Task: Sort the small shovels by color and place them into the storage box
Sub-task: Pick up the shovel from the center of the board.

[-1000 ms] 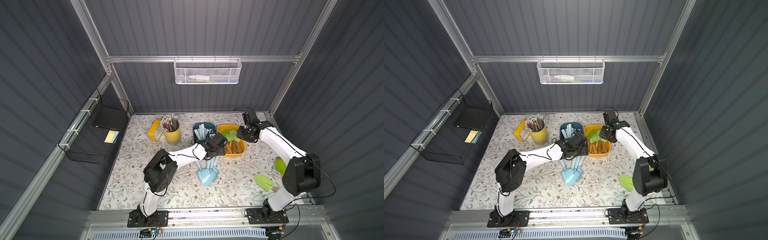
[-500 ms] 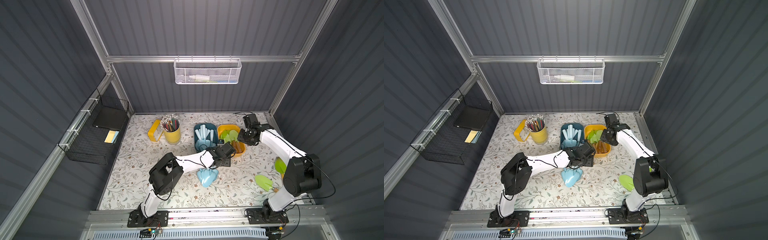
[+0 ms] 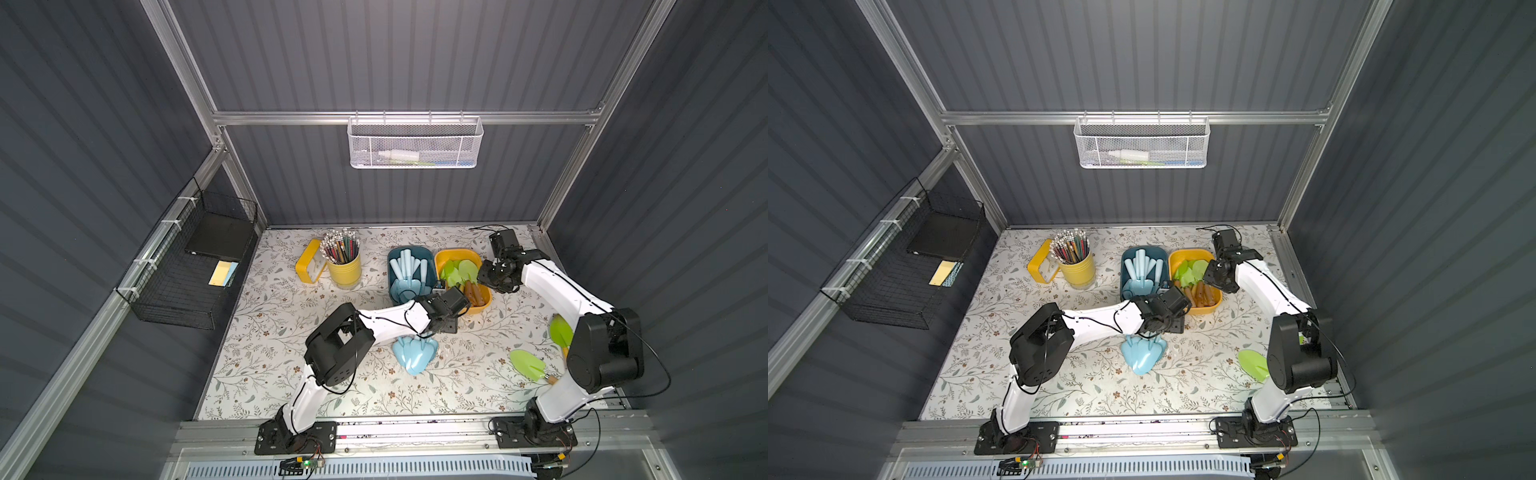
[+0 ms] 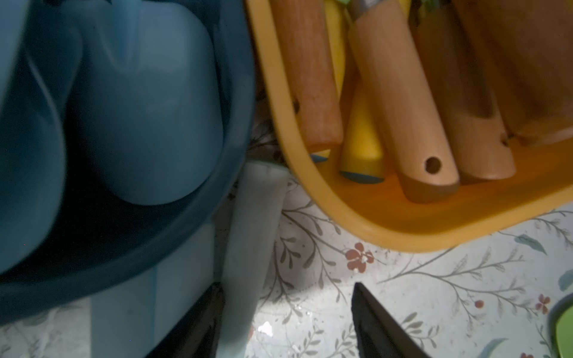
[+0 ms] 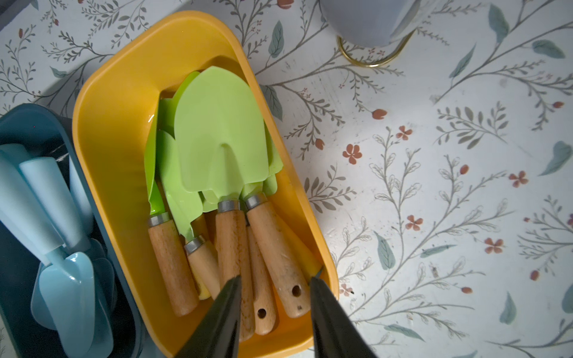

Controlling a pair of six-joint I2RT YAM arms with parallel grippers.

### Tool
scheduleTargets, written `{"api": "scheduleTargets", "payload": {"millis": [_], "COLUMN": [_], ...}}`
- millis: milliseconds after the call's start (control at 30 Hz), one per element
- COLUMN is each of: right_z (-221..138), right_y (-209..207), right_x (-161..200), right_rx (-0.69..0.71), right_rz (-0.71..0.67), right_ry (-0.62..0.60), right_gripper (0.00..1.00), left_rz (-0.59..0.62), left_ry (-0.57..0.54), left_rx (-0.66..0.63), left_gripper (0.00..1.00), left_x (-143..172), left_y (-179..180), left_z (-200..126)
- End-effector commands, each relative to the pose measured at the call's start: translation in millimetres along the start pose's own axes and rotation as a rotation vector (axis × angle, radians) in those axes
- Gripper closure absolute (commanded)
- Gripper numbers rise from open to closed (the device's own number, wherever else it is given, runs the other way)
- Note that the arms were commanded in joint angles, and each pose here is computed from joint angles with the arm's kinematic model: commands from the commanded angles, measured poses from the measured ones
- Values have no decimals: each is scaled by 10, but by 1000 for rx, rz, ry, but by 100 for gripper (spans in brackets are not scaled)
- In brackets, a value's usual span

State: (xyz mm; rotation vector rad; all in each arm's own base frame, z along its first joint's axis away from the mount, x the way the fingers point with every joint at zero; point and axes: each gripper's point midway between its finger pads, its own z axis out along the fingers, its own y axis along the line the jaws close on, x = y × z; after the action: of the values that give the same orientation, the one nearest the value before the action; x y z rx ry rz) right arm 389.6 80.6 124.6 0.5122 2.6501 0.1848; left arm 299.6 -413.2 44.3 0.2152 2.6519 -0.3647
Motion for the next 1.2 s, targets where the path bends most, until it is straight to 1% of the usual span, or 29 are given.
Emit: {"api": "scheduleTargets", "payload": {"millis": [0, 100, 133, 167, 233, 300, 400, 500, 600, 667, 767, 867, 900, 967, 1067, 1167], "right_z": [-47, -26, -17, -15, -6, 0, -6, -29, -49, -45, -38, -26, -21, -15, -35, -58], "right_y": [-36, -35, -32, -33, -35, -32, 8, 109, 152, 144, 121, 120, 122, 149, 188, 183], "right_x": [9, 41, 46, 47, 51, 61, 69, 102, 136, 160, 170, 170, 171, 157, 115, 73], "right_rx": [-11, -20, -24, -26, -28, -32, -56, -116, -146, -146, -139, -139, -140, -152, -165, -155], "right_rz": [18, 27, 30, 32, 37, 38, 35, 21, 31, 35, 37, 40, 43, 49, 51, 46], "right_ry": [-5, 9, 13, 14, 18, 24, 32, 53, 65, 72, 72, 72, 73, 71, 63, 50], "right_gripper": [60, 60, 60, 60, 60, 60, 60, 60, 60, 60, 60, 60, 60, 60, 60, 60], "left_rz": [30, 36, 39, 40, 43, 46, 56, 68, 84, 94, 108, 97, 80, 64, 15, -63], "left_ry": [93, 103, 105, 108, 114, 117, 93, 52, 21, 13, 6, -17, -26, -77, -168, -274], "left_rx": [-33, -36, -30, -28, -21, -13, 5, 8, -8, -5, 37, 80, 69, 39, -6, -48], "left_gripper": [42, 51, 52, 57, 68, 83, 100, 100, 100, 100, 100, 100, 100, 100, 100, 100], "left_x": [295, 328, 332, 339, 344, 336, 212, 28, -127, -189, -273, -403, -459, -654, -1112, -1650], "left_y": [121, 147, 143, 147, 133, 109, 19, -55, -80, -99, -199, -330, -322, -299, -153, 157], "left_z": [160, 124, 110, 101, 75, 40, -101, -296, -477, -597, -774, -890, -909, -957, -1016, -1105]}}
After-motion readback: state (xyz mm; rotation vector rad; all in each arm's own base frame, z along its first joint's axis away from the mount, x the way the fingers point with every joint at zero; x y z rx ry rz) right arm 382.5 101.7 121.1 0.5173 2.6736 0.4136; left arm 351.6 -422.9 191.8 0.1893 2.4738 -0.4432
